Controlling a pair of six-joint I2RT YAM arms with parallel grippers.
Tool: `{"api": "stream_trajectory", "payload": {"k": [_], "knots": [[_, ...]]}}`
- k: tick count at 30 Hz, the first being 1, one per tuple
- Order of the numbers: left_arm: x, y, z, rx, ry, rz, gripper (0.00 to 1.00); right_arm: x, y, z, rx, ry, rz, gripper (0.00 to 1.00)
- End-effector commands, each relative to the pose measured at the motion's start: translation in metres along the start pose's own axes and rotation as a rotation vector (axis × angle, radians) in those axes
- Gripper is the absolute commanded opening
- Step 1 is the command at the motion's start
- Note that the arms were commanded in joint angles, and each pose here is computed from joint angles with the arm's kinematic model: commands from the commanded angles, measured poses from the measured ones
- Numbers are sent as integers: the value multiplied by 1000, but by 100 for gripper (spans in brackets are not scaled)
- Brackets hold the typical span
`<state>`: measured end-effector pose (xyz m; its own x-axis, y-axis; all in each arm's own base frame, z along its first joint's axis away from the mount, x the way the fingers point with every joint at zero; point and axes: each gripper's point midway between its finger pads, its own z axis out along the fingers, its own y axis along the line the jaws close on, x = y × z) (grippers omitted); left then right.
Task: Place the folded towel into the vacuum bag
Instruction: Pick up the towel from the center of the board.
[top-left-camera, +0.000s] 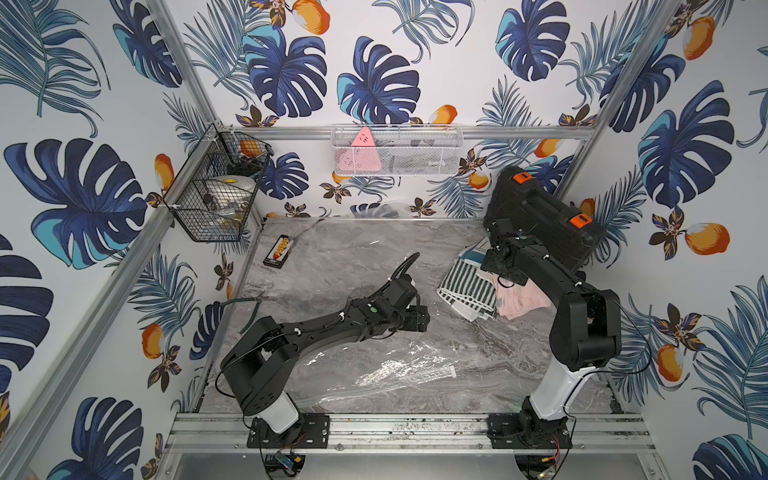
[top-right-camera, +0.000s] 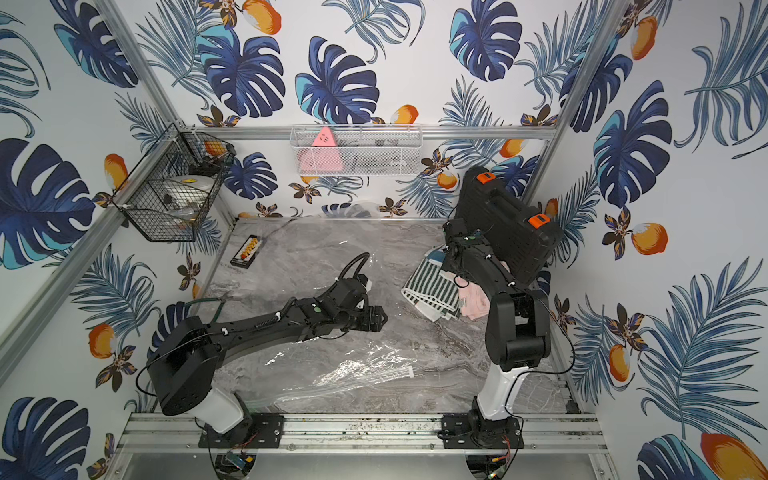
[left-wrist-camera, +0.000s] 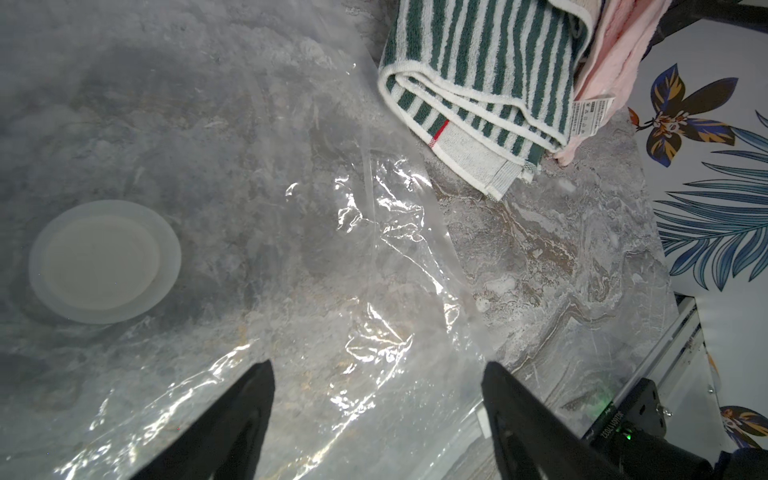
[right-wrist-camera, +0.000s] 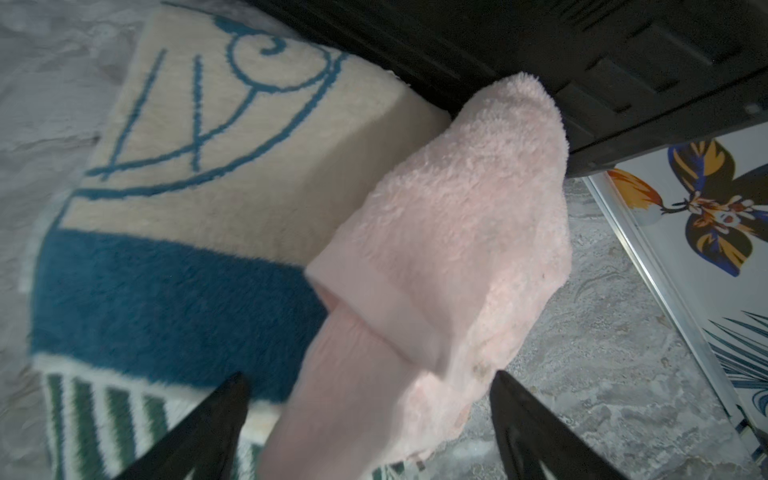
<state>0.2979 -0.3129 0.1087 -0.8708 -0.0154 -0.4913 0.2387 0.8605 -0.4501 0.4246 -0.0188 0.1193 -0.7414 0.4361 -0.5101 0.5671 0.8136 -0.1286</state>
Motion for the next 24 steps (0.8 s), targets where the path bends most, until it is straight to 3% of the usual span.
{"api": "stream_trajectory", "payload": {"k": [1, 3, 8, 15, 24], "knots": [[-7, 0, -3, -18, -28, 34, 83, 3, -6, 16, 1, 46, 71, 90], [-9, 1, -4, -27, -36, 40, 83, 6, -10, 19, -10, 56, 93, 86], [-4, 3, -2, -22, -29, 28, 83, 7, -13, 8, -55, 29, 120, 66], [-2, 4, -3, -22, -31, 18, 83, 9, -25, -6, -78, -6, 138, 26], [-5, 3, -14, -29, -58, 18, 83, 3, -40, -50, -166, -67, 174, 12]]}}
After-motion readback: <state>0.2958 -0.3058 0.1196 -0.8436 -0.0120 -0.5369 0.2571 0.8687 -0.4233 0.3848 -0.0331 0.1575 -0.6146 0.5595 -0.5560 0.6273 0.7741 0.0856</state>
